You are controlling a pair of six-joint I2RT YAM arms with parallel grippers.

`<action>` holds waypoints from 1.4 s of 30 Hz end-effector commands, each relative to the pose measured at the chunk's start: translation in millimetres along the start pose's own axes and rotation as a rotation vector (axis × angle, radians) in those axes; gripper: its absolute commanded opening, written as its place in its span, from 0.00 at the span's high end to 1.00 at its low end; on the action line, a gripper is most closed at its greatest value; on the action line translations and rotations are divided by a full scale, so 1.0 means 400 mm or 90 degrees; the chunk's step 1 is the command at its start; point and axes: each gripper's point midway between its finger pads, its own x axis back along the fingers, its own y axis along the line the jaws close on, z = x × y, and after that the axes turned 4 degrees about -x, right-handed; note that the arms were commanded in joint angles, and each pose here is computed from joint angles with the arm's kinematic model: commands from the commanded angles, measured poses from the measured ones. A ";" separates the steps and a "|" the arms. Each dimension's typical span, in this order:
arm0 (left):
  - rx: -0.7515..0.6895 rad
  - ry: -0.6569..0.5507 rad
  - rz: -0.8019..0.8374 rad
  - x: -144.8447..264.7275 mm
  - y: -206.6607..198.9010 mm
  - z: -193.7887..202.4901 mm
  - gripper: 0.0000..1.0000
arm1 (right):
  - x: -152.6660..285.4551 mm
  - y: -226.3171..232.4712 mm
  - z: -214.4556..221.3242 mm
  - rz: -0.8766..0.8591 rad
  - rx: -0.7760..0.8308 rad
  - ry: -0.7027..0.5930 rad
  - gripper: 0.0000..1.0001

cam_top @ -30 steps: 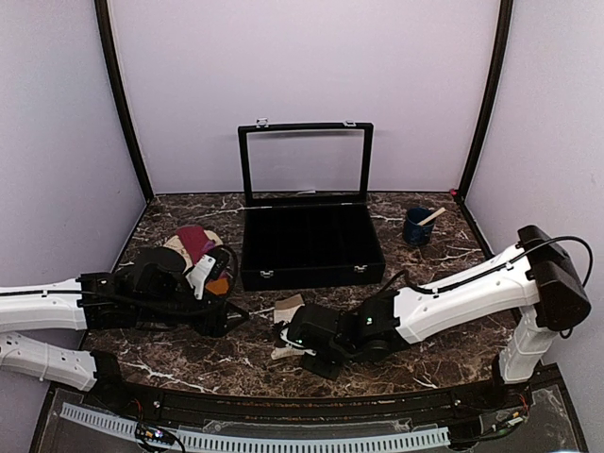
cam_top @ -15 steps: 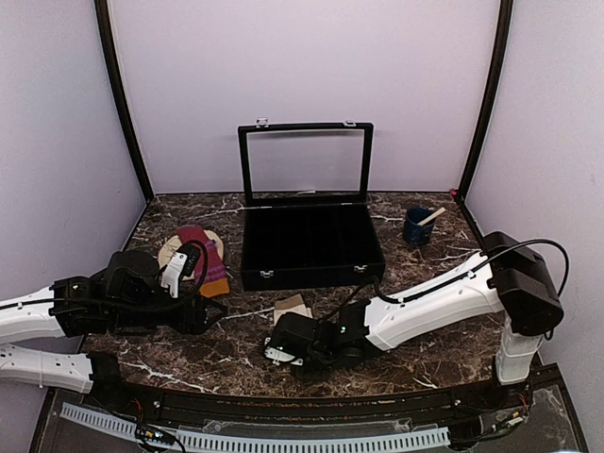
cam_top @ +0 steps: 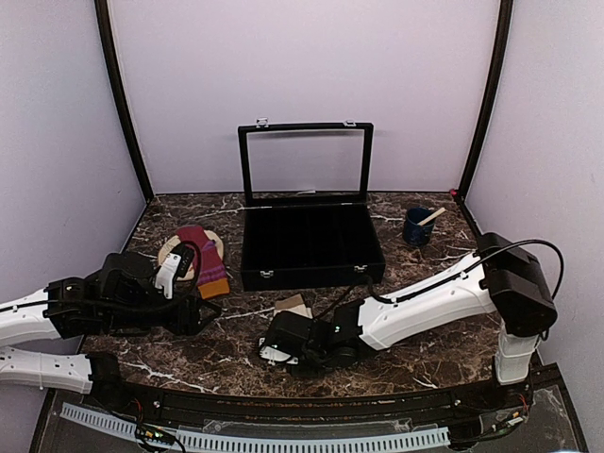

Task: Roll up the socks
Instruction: Roll the sock at the center of the board.

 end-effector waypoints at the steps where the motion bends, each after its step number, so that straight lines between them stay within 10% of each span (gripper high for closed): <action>1: -0.012 0.004 -0.014 0.002 0.011 0.008 0.36 | -0.033 0.002 0.089 -0.016 0.011 0.066 0.54; 15: -0.008 0.021 -0.014 -0.035 -0.003 0.004 0.40 | -0.017 0.012 0.115 -0.112 -0.045 0.070 0.94; 42: -0.097 0.072 0.091 -0.118 -0.115 0.110 0.31 | 0.017 -0.026 0.006 -0.477 -0.319 0.103 0.98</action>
